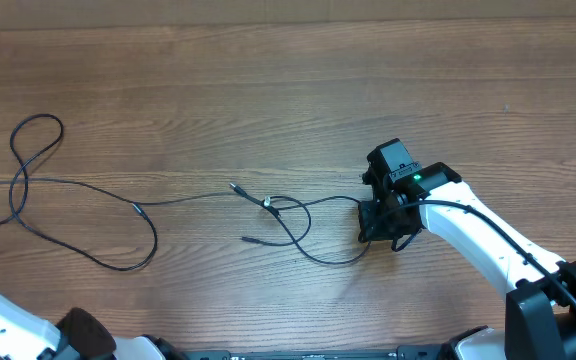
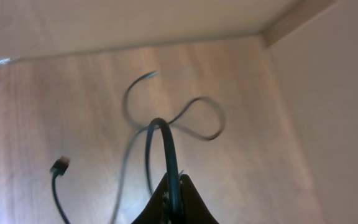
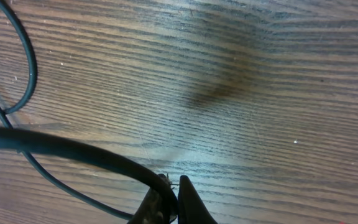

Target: Untangle cables

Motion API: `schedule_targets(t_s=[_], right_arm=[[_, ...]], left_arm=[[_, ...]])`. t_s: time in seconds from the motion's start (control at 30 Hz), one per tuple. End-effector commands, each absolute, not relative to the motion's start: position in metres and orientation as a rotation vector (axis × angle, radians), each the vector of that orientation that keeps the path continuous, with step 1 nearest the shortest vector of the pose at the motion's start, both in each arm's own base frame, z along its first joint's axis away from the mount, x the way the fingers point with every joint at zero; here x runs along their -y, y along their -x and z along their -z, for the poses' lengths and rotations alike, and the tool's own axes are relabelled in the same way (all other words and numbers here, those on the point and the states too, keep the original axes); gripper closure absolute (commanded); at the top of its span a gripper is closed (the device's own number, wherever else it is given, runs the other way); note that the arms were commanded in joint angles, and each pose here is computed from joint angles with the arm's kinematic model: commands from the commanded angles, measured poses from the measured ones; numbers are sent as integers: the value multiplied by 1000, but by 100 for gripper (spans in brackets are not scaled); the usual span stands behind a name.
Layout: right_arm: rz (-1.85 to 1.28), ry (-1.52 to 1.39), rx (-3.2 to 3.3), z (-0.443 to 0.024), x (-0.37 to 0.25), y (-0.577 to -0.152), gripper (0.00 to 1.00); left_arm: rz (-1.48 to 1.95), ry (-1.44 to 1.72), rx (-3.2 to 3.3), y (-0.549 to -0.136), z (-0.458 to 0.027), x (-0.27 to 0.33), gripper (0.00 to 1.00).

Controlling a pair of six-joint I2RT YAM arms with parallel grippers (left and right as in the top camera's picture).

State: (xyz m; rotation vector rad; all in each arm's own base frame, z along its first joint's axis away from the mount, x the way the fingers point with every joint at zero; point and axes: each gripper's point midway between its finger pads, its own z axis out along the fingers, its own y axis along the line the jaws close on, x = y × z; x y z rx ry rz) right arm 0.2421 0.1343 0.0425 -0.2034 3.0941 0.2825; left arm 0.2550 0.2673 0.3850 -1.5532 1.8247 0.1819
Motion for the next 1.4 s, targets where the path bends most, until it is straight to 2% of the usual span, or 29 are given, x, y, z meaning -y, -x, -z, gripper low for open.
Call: schedule_targets(t_s=[0.0, 0.2, 0.4, 0.67, 0.73, 0.87, 1.03, 1.27, 1.37], right_arm=[[-316, 163, -3095, -44, -137, -243, 96], [-324, 163, -3096, -44, -138, -243, 96], [-351, 165, -3101, -44, -141, -241, 96], [-350, 165, -3103, -44, -140, -241, 96], [-349, 165, -3103, -44, -140, -241, 96], [-349, 164, -3103, -44, -140, -241, 96], [-348, 165, -3107, -44, -140, -240, 96], [-350, 165, -3103, -44, -141, -241, 96], [-350, 165, -3103, -44, -141, -241, 96]], left_arm=[[-254, 1655, -1875, -252, -358, -279, 96], [-68, 1578, -2104, -279, -322, -262, 96], [98, 1447, -2201, -305, -311, -250, 96], [205, 1448, -2092, -325, -323, -252, 96], [323, 1516, -2035, -331, -325, -243, 96], [669, 1454, -1976, -356, -345, -212, 96], [850, 2047, -1592, -333, -337, -223, 96], [726, 2230, -1341, -292, -330, -275, 96], [685, 2346, -1190, -257, -325, -298, 96]])
